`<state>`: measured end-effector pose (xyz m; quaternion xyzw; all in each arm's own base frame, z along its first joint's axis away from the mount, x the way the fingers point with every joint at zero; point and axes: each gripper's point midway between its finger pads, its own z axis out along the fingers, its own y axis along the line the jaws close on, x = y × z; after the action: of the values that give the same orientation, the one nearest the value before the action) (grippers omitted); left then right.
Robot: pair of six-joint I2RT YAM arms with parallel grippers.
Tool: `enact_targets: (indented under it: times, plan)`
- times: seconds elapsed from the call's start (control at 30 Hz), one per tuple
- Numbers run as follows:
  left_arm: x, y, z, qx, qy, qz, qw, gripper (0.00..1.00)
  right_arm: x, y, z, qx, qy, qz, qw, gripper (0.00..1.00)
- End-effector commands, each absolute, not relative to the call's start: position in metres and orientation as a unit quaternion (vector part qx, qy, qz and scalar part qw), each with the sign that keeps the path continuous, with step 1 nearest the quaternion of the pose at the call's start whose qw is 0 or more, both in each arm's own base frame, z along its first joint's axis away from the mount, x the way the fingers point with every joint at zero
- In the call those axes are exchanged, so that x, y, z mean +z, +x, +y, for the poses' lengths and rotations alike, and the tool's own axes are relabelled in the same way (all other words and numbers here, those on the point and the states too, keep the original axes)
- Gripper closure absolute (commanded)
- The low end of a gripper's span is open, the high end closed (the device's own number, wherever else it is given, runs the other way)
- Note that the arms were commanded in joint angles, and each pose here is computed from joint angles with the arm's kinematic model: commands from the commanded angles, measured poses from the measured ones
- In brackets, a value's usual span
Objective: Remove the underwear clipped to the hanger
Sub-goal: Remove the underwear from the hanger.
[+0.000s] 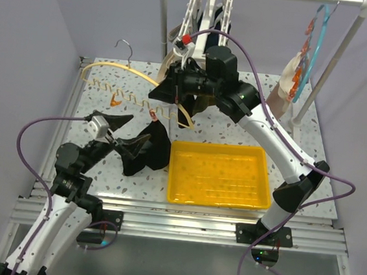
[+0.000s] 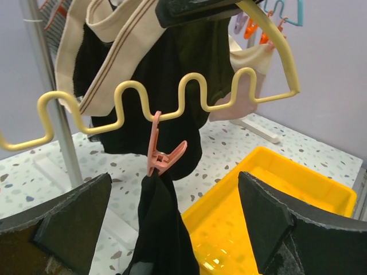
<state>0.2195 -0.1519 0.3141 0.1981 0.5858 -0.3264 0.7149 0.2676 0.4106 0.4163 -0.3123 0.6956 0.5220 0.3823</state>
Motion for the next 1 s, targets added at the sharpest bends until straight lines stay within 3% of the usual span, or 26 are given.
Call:
enact_targets:
  times: [0.0,0.67,0.97]
  plan:
    - [0.332,0.217,-0.168,-0.352,0.242,0.539,0.726,0.05,0.465,0.253,0.400,0.542,-0.330,0.639,0.434,1.00]
    - [0.327,0.248,-0.184,-0.388,0.231,0.532,0.716,0.15,0.470,0.247,0.403,0.560,-0.332,0.628,0.426,1.00]
    - [0.324,0.253,-0.192,-0.404,0.234,0.535,0.704,0.34,0.470,0.247,0.403,0.562,-0.331,0.627,0.426,1.00]
